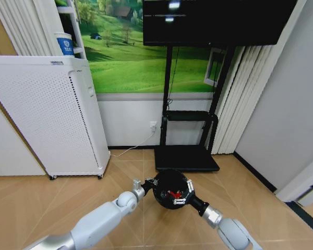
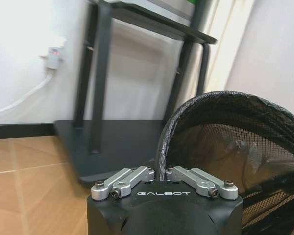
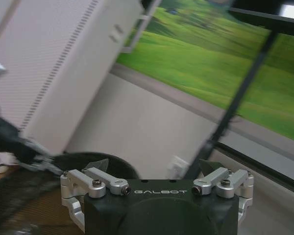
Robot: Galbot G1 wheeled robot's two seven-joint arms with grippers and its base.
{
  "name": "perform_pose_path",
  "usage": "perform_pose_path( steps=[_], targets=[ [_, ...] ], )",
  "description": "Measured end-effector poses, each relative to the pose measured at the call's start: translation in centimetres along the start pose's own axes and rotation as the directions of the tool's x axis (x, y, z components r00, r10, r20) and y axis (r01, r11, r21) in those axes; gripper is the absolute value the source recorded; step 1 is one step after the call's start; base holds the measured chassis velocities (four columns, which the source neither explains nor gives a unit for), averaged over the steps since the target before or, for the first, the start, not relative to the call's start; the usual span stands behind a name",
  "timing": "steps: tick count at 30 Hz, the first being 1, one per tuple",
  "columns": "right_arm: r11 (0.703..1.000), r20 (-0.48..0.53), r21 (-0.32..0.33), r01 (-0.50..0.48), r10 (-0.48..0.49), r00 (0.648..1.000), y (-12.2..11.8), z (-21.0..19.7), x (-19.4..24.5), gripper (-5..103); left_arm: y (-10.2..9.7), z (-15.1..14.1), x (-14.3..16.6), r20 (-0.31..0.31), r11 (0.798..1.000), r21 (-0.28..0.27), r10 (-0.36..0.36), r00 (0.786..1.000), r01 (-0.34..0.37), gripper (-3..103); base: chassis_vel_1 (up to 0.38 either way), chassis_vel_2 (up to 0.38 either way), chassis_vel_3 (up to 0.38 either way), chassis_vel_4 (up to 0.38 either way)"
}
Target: Pick up the trash bin and place the garbage on the floor into it.
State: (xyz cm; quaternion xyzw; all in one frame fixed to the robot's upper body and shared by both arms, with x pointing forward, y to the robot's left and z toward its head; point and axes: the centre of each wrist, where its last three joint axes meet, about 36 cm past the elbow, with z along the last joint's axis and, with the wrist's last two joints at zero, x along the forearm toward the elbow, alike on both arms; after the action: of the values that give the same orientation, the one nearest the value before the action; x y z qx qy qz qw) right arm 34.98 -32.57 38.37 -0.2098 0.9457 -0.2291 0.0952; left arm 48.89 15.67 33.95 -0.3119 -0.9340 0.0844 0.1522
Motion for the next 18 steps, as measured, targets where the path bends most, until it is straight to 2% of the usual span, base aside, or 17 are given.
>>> perform_pose_path(
  steps=[1, 3, 5, 6, 8, 9, 12, 14, 15, 17, 18],
  targets=[
    [1.0, 0.0, 0.0, 0.0, 0.0, 1.0, 0.0, 0.0, 0.0, 100, 0.0, 0.0, 0.0, 0.0, 1.0, 0.0, 0.0, 1.0, 0.0, 3, 0.0, 0.0, 0.0, 0.0],
    [0.992, -0.049, -0.032, -0.124, 0.122, 0.991, -0.8, 0.4, 0.3, 100, 0.9, -0.4, 1.7, 0.013, 0.999, 0.0, -0.034, 0.999, 0.034, 3, 0.0, 0.0, 0.0, 0.0],
    [0.962, -0.123, -0.067, -0.266, 0.257, 0.959, -1.6, 0.7, 0.7, 100, 2.9, -1.1, 4.9, 0.037, 0.995, -0.025, -0.098, 0.994, 0.099, 3, 0.0, 0.0, 0.0, 0.0],
    [0.962, -0.123, -0.067, -0.266, 0.257, 0.959, -1.6, 0.7, 0.7, 100, 2.9, -1.1, 4.9, 0.037, 0.995, -0.025, -0.098, 0.994, 0.099, 3, 0.0, 0.0, 0.0, 0.0],
    [0.94, -0.165, -0.073, -0.332, 0.317, 0.934, -2.5, 0.8, 0.9, 100, 5.1, -2.4, 8.3, 0.065, 0.986, -0.05, -0.158, 0.985, 0.162, 3, 0.0, 0.0, 0.0, 0.0],
    [0.94, -0.165, -0.073, -0.332, 0.317, 0.934, -2.5, 0.8, 0.9, 100, 5.1, -2.4, 8.3, 0.065, 0.986, -0.05, -0.158, 0.985, 0.162, 3, 0.0, 0.0, 0.0, 0.0],
    [0.925, -0.195, -0.066, -0.374, 0.356, 0.914, -3.3, 0.9, 1.4, 100, 6.8, -4.4, 13.0, 0.1, 0.97, -0.061, -0.23, 0.968, 0.236, 3, 0.0, 0.0, 0.0, 0.0],
    [0.904, -0.227, -0.085, -0.419, 0.392, 0.892, -2.9, 0.9, 2.0, 100, 6.8, -5.0, 15.6, 0.119, 0.962, -0.059, -0.258, 0.959, 0.266, 3, 0.0, 0.0, 0.0, 0.0],
    [0.904, -0.227, -0.085, -0.419, 0.392, 0.892, -2.9, 0.9, 2.0, 100, 6.8, -5.0, 15.6, 0.119, 0.962, -0.059, -0.258, 0.959, 0.266, 3, 0.0, 0.0, 0.0, 0.0],
    [0.875, -0.266, -0.106, -0.472, 0.432, 0.862, -2.2, 0.8, 2.7, 100, 6.6, -5.6, 17.7, 0.138, 0.955, -0.058, -0.282, 0.949, 0.292, 3, 0.0, 0.0, 0.0, 0.0],
    [0.875, -0.266, -0.106, -0.472, 0.432, 0.862, -2.2, 0.8, 2.7, 100, 6.6, -5.6, 17.7, 0.138, 0.955, -0.058, -0.282, 0.949, 0.292, 3, 0.0, 0.0, 0.0, 0.0]
  ],
)
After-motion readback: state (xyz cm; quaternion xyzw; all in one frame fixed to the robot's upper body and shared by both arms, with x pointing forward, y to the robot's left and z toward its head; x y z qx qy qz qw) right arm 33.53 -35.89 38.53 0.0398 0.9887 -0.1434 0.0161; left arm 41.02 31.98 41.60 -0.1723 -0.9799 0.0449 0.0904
